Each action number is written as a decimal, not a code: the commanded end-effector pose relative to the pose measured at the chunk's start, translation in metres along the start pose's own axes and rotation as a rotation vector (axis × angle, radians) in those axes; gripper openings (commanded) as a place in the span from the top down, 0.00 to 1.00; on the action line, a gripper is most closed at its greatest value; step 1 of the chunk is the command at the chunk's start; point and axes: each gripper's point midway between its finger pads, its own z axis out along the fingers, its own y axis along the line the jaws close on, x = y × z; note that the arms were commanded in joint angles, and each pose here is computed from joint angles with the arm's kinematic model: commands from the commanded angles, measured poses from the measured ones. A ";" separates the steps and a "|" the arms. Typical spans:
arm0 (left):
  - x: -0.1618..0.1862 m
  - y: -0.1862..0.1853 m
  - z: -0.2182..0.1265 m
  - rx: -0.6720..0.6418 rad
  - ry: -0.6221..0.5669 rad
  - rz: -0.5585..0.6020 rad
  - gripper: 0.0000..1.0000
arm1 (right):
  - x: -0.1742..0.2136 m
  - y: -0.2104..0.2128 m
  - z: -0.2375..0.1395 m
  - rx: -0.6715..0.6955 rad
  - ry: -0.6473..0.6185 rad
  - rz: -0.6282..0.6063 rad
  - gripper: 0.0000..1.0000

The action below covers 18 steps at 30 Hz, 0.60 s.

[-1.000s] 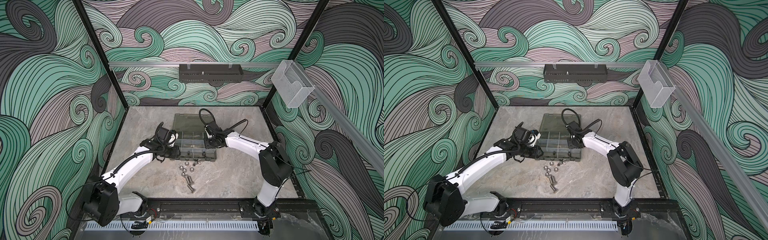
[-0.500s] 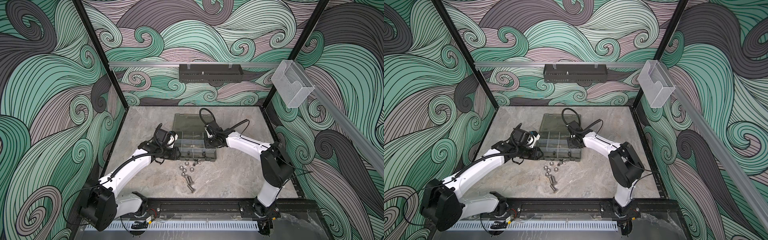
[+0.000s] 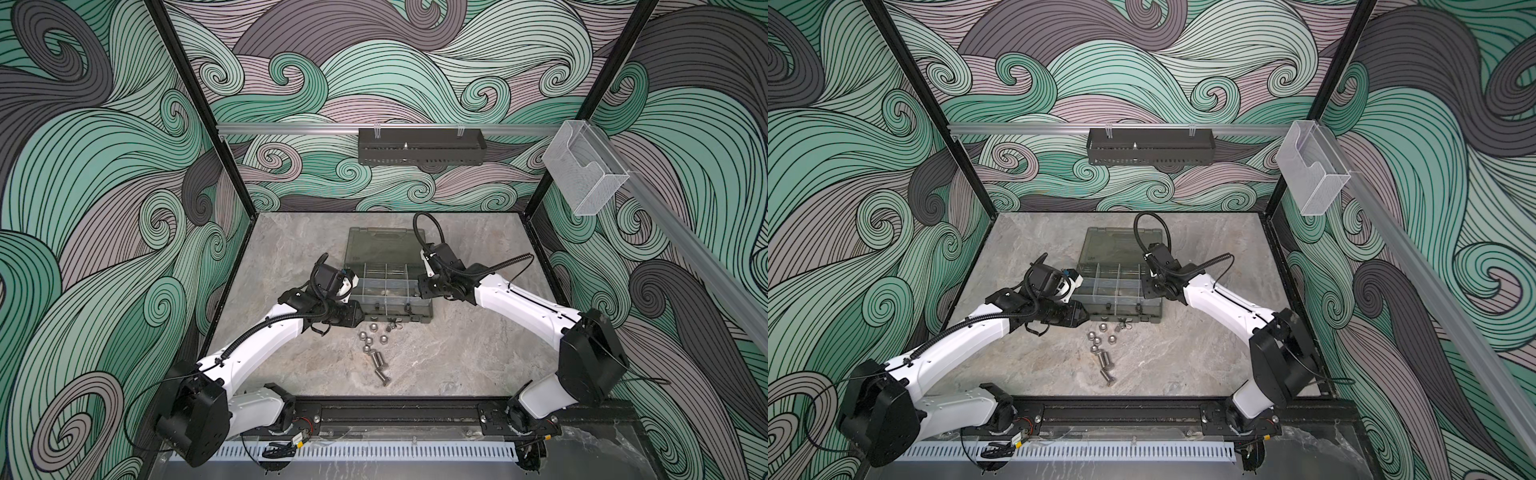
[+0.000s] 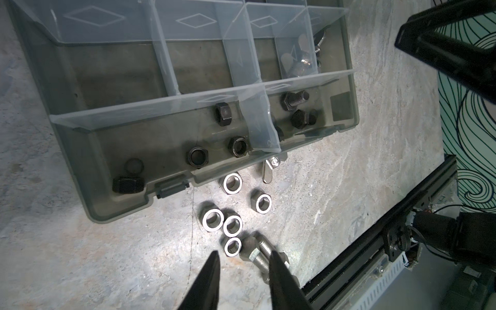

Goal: Sort the screws and nuts into containers
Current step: 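Open the right gripper to release the wing nut and withdraw, then lower the left gripper toward a silver wing nut while the right draws back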

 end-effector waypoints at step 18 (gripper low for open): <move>0.013 -0.046 0.057 -0.047 0.127 0.173 0.63 | 0.021 -0.018 -0.049 -0.011 -0.084 0.078 0.67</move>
